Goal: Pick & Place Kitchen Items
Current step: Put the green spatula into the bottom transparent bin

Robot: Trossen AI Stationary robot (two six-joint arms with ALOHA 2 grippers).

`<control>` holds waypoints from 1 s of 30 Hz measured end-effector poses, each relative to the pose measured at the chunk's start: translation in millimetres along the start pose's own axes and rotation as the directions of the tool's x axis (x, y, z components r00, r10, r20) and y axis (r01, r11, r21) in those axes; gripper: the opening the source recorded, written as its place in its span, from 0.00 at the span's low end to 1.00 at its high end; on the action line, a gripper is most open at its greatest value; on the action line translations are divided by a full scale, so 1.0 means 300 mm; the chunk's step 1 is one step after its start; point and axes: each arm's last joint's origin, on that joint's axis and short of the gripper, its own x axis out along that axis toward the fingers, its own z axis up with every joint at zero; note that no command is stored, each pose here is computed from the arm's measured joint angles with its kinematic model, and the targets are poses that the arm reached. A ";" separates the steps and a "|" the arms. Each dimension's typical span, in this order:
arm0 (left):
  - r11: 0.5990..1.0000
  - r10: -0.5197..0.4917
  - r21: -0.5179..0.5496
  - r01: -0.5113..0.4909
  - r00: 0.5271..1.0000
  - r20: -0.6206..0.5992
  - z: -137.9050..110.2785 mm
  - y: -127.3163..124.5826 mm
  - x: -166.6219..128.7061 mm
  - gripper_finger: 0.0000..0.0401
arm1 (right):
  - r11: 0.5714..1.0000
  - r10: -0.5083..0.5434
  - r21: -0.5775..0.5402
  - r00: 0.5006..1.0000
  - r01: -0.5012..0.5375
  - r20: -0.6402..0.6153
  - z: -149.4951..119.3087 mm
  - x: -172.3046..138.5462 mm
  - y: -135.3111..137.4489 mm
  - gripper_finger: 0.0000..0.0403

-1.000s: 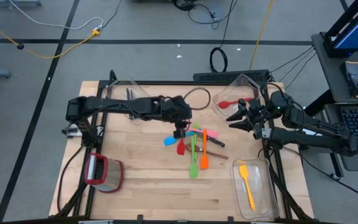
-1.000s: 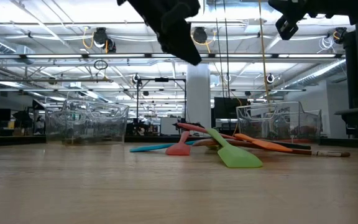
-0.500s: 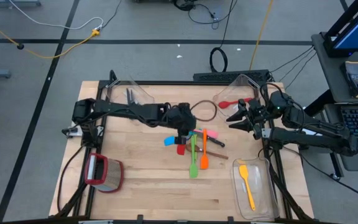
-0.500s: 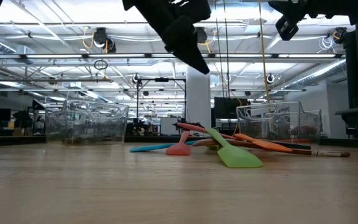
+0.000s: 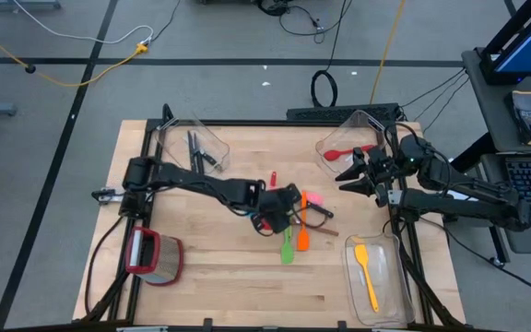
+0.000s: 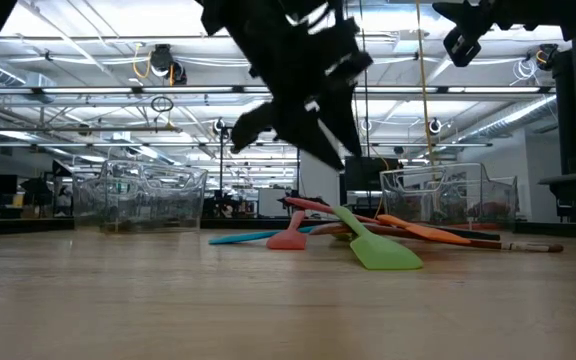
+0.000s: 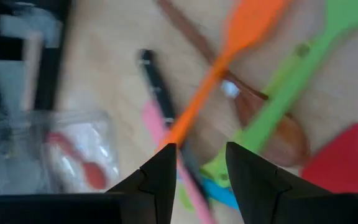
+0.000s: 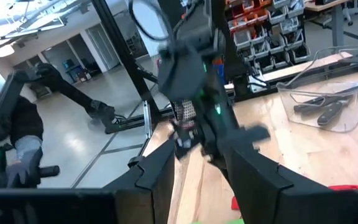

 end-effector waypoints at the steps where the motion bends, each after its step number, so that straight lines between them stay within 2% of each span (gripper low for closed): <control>1: 1.000 -0.012 0.011 0.012 1.000 -0.010 -0.001 -0.010 0.017 0.36 | 1.000 0.000 0.004 1.000 0.000 0.001 0.001 0.000 0.000 0.33; 7: 0.998 -0.052 0.029 0.053 0.998 -0.025 -0.009 -0.033 0.058 0.36 | 1.000 0.001 0.028 1.000 -0.001 -0.002 0.000 0.001 -0.001 0.33; 13: 0.996 -0.082 0.025 0.081 0.996 0.028 -0.026 -0.023 0.059 0.36 | 1.000 0.002 0.027 1.000 -0.002 -0.001 0.000 0.001 0.000 0.33; 22: 0.989 -0.116 0.099 0.114 0.993 0.009 -0.087 -0.007 0.066 0.36 | 1.000 0.002 0.027 1.000 -0.002 -0.001 0.000 0.001 0.000 0.33; 30: 0.979 -0.120 0.166 0.116 0.993 0.012 -0.107 0.002 0.068 0.36 | 1.000 0.000 0.027 1.000 0.000 -0.001 0.000 0.001 -0.001 0.33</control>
